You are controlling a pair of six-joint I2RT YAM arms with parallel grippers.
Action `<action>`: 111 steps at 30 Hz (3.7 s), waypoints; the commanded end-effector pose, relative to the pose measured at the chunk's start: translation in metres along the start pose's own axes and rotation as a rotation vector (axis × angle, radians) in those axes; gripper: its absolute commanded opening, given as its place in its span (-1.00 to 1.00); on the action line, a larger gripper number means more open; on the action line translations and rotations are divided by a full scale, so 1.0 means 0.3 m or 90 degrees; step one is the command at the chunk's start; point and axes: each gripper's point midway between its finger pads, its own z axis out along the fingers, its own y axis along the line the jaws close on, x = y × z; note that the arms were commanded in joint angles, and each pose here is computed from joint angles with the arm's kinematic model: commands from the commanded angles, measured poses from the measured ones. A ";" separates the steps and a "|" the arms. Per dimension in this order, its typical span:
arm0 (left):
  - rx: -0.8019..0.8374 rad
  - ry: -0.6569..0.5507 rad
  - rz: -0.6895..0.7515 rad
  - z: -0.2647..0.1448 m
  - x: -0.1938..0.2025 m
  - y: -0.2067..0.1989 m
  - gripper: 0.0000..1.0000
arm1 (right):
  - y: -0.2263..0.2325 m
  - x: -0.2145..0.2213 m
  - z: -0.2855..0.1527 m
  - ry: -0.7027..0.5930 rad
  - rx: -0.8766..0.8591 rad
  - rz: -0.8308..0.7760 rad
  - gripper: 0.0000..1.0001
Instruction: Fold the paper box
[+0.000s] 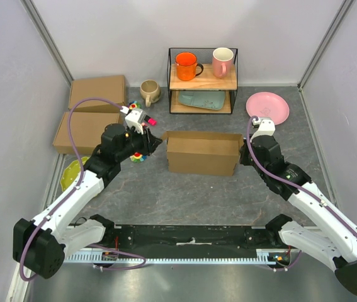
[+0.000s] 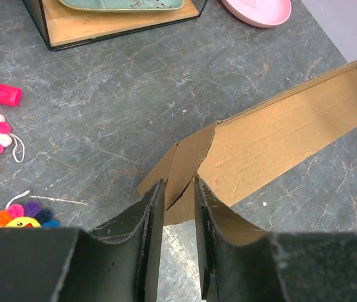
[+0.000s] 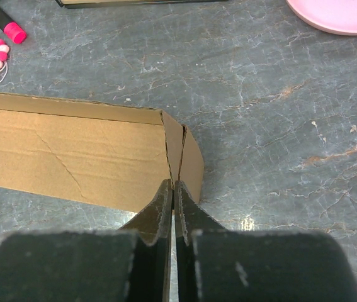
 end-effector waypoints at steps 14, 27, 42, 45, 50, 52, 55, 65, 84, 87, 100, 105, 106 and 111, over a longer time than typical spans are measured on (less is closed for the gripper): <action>0.013 -0.006 0.016 0.015 -0.025 -0.008 -0.35 | 0.040 -0.048 -0.006 -0.019 -0.028 0.019 -0.90; 0.039 -0.024 -0.040 -0.006 -0.077 -0.059 -0.96 | 0.055 -0.052 -0.009 -0.018 -0.040 0.026 -0.91; 0.068 0.015 -0.245 0.018 -0.065 -0.122 -0.96 | 0.053 -0.025 -0.001 -0.006 -0.040 0.026 -0.91; 0.059 0.018 -0.249 0.021 -0.043 -0.111 -0.97 | 0.055 -0.028 -0.001 -0.008 -0.042 0.027 -0.92; 0.048 0.028 -0.260 0.025 0.011 -0.096 -0.96 | 0.054 -0.026 0.001 -0.006 -0.042 0.030 -0.91; 0.053 0.012 -0.253 0.028 0.012 -0.099 -0.97 | 0.055 -0.024 0.000 -0.006 -0.043 0.029 -0.92; 0.046 -0.003 -0.240 0.026 0.038 -0.094 -0.97 | 0.054 -0.019 0.002 -0.004 -0.043 0.029 -0.91; 0.032 -0.042 -0.145 0.036 0.079 -0.120 -0.96 | 0.059 -0.022 -0.001 -0.007 -0.048 0.034 -0.91; -0.053 -0.014 -0.048 0.021 0.130 -0.036 -0.96 | 0.046 -0.012 -0.005 -0.007 -0.042 0.029 -0.91; -0.055 -0.012 -0.040 0.020 0.132 -0.035 -0.97 | 0.046 -0.015 -0.009 -0.010 -0.043 0.029 -0.92; -0.061 0.000 -0.040 0.031 0.158 -0.046 -0.97 | 0.081 -0.050 -0.012 -0.014 -0.065 0.042 -0.94; -0.065 0.005 -0.033 0.032 0.174 -0.050 -0.97 | 0.037 0.019 0.015 0.004 -0.033 0.022 -0.97; -0.063 0.011 -0.031 0.036 0.190 -0.057 -0.97 | 0.027 0.029 0.018 0.005 -0.026 0.019 -0.97; -0.069 0.018 -0.038 0.048 0.235 -0.065 -0.97 | -0.002 0.094 0.028 0.025 -0.012 0.014 -0.98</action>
